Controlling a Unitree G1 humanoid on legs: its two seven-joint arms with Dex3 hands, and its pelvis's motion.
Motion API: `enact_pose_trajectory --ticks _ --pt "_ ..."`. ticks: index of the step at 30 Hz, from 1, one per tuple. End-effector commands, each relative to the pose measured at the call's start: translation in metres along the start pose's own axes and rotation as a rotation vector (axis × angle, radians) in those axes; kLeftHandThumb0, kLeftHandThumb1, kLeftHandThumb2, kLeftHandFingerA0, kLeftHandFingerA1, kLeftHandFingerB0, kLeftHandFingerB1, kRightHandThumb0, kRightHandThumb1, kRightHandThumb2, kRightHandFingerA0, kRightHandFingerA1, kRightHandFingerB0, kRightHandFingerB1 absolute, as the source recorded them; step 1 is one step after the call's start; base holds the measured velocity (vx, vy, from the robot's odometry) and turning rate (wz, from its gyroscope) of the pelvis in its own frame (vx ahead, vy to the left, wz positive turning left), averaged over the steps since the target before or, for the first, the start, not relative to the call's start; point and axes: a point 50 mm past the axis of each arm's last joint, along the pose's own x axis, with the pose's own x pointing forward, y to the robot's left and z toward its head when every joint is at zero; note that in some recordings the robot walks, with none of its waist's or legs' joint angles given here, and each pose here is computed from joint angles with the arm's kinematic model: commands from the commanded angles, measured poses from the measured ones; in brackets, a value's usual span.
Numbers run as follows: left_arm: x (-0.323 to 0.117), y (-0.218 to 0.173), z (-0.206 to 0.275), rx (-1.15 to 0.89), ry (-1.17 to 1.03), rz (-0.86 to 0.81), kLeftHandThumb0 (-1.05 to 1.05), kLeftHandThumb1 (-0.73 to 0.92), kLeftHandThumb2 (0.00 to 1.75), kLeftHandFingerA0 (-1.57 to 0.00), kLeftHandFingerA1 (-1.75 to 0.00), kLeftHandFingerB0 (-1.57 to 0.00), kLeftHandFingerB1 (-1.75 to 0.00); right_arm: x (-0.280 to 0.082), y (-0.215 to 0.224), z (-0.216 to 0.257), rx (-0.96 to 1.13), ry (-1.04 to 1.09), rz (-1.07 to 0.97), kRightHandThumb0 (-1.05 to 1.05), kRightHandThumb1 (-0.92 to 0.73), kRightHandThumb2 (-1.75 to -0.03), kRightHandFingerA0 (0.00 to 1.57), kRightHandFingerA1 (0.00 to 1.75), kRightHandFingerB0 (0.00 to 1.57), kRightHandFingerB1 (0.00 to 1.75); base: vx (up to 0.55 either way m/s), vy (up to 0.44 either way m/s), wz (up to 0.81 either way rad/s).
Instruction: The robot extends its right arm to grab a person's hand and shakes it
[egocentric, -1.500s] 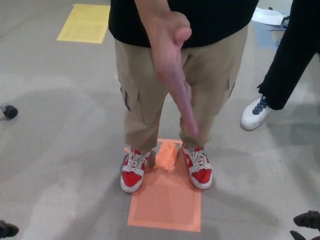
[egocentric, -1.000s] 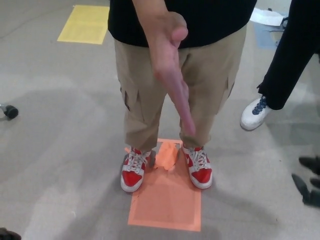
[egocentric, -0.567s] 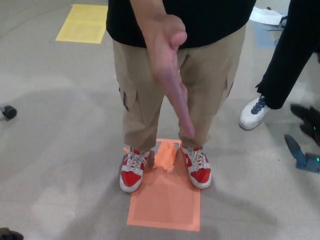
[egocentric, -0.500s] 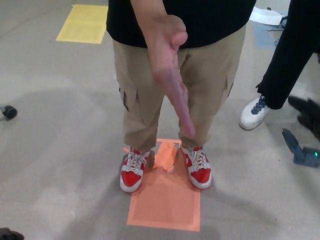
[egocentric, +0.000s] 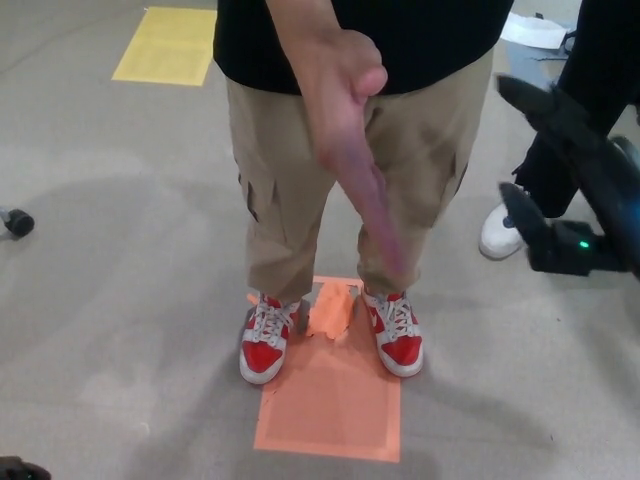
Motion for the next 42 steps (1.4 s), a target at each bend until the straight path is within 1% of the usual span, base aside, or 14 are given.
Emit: enact_pose_trajectory --ticks 1,3,4,5,8,11,12,16,18,19,20,22,23,42 --pt "-0.004 0.007 -0.014 0.001 0.059 0.038 -0.38 0.46 1.1 0.0 -0.5 0.0 -0.48 0.0 0.0 0.053 -0.081 -0.011 0.107 -0.97 -0.76 -1.15 0.0 0.19 0.01 0.21 0.0 0.0 0.0" --pt "-0.004 0.008 -0.014 0.025 0.074 0.046 -0.38 0.45 1.1 0.0 -0.5 0.0 -0.47 0.001 0.003 0.056 -0.094 -0.021 0.111 -0.97 -0.76 -1.14 0.0 0.2 0.01 0.22 0.0 0.0 0.0" --pt "-0.004 0.008 -0.014 0.022 0.077 0.039 -0.95 0.92 0.77 -0.09 -0.34 -0.17 -0.36 0.002 0.004 0.057 -0.104 -0.021 0.115 -0.98 -0.76 -1.14 0.0 0.19 0.0 0.21 0.0 0.0 0.0" --pt "-0.004 0.007 -0.014 0.018 0.076 0.034 -0.88 0.81 1.21 0.0 -0.41 -0.15 -0.48 0.002 0.006 0.058 -0.107 -0.019 0.12 -0.98 -0.74 -1.12 0.0 0.19 0.0 0.2 0.0 0.0 0.0" --pt "-0.004 0.006 -0.014 0.023 0.071 0.033 -0.38 0.47 1.11 0.0 -0.5 0.0 -0.48 0.005 0.013 0.06 -0.118 -0.011 0.133 -0.94 -0.69 -1.08 0.0 0.22 0.01 0.24 0.0 0.0 0.0" --pt "-0.004 0.007 -0.015 0.022 0.086 0.052 -0.96 0.91 0.77 -0.15 -0.34 -0.23 -0.36 0.009 0.018 0.062 -0.146 0.012 0.142 -0.93 -0.67 -1.06 0.0 0.22 0.02 0.24 0.0 0.0 0.0" --pt "-0.004 0.006 -0.014 0.036 0.086 0.04 -0.37 0.45 1.1 0.0 -0.5 0.0 -0.47 0.01 0.021 0.062 -0.147 0.018 0.146 -0.93 -0.67 -1.06 0.0 0.2 0.01 0.23 0.0 0.0 0.0" --pt "-0.004 0.006 -0.015 0.042 0.085 0.035 -0.37 0.45 1.1 0.0 -0.5 0.0 -0.47 0.013 0.028 0.06 -0.165 0.084 0.169 -0.92 -0.84 -0.65 0.0 0.14 0.0 0.2 0.0 0.0 0.0" --pt "-0.003 0.006 -0.014 0.048 0.087 0.041 -0.95 0.92 0.77 -0.12 -0.34 -0.21 -0.36 0.015 0.031 0.059 -0.167 0.107 0.174 -0.92 -0.84 -0.65 0.0 0.13 0.0 0.18 0.0 0.0 0.0" --pt "-0.004 0.007 -0.013 0.033 0.067 0.041 -0.38 0.44 1.09 0.0 -0.5 0.0 -0.48 0.017 0.036 0.055 -0.168 0.121 0.177 -0.92 -0.85 -0.65 0.0 0.1 0.0 0.15 0.0 0.0 0.0" --pt "-0.004 0.008 -0.012 0.033 0.061 0.042 -0.96 0.92 0.76 -0.12 -0.36 -0.2 -0.37 0.018 0.038 0.052 -0.175 0.13 0.18 -0.95 -0.69 -1.08 0.0 0.16 0.0 0.17 0.0 0.0 0.0" --pt "-0.004 0.008 -0.012 0.029 0.065 0.045 -0.96 0.92 0.76 -0.12 -0.35 -0.21 -0.37 0.02 0.041 0.051 -0.198 0.144 0.181 -0.95 -0.7 -1.09 0.0 0.15 0.0 0.16 0.0 0.0 0.0" --pt "-0.004 0.008 -0.011 0.024 0.06 0.034 -0.89 0.81 1.21 0.0 -0.4 -0.12 -0.47 0.021 0.043 0.048 -0.216 0.159 0.179 -0.99 -0.73 -1.11 0.0 0.14 0.0 0.14 0.0 0.0 0.0" --pt "-0.004 0.008 -0.012 0.003 0.044 0.028 -0.38 0.46 1.1 0.0 -0.5 0.0 -0.48 0.057 0.061 0.032 -0.371 0.318 0.061 -1.01 -0.69 -1.06 0.0 0.08 0.0 0.07 0.0 0.0 0.0"
